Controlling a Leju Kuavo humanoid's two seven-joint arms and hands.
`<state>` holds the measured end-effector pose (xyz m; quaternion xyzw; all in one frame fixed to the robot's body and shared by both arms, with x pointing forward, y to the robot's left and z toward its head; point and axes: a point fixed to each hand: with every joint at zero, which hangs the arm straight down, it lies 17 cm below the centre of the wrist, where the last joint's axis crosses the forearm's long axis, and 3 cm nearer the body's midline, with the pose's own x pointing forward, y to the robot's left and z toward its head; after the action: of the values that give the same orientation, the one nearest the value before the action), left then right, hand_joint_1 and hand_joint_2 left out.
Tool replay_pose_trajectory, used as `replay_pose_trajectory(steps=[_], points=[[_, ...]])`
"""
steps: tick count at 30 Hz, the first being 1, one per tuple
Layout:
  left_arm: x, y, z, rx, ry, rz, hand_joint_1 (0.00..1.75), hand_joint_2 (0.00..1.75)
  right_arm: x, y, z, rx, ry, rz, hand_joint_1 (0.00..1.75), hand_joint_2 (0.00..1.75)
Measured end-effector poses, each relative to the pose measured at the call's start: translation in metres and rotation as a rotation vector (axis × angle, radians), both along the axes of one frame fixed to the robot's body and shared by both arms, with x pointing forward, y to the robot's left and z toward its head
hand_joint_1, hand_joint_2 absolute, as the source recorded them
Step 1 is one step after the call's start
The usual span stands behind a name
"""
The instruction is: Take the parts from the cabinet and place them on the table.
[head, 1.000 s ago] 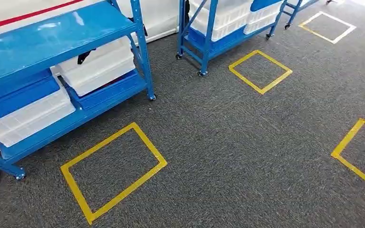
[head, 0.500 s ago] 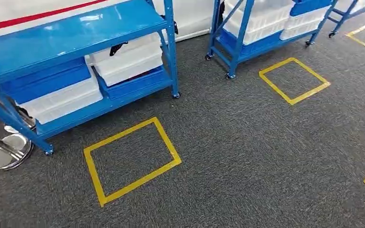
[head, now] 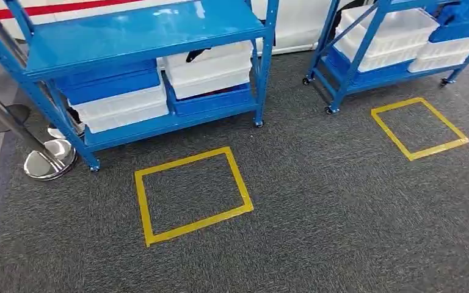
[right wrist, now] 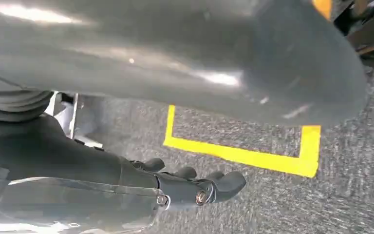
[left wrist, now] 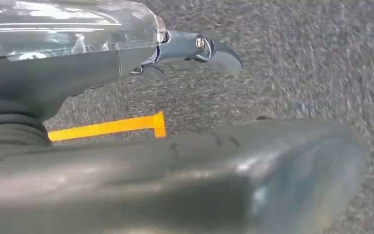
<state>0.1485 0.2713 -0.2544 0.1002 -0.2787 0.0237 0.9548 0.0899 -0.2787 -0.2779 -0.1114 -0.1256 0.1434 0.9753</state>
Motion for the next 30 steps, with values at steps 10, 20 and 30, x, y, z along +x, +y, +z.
replay_pose_trajectory(steps=[10,20,30], points=[[0.002,-0.002,0.000,-0.009,0.002,-0.005,0.00,0.00,0.000,-0.001,0.000,-0.002,0.006,-0.002,0.00,0.00],[0.054,-0.045,0.014,-0.048,-0.011,0.003,0.00,0.00,-0.008,-0.010,-0.001,-0.037,0.041,-0.058,0.00,0.00],[0.064,-0.056,0.019,-0.068,-0.030,0.002,0.00,0.00,-0.012,-0.010,-0.002,-0.025,0.059,-0.057,0.00,0.00]])
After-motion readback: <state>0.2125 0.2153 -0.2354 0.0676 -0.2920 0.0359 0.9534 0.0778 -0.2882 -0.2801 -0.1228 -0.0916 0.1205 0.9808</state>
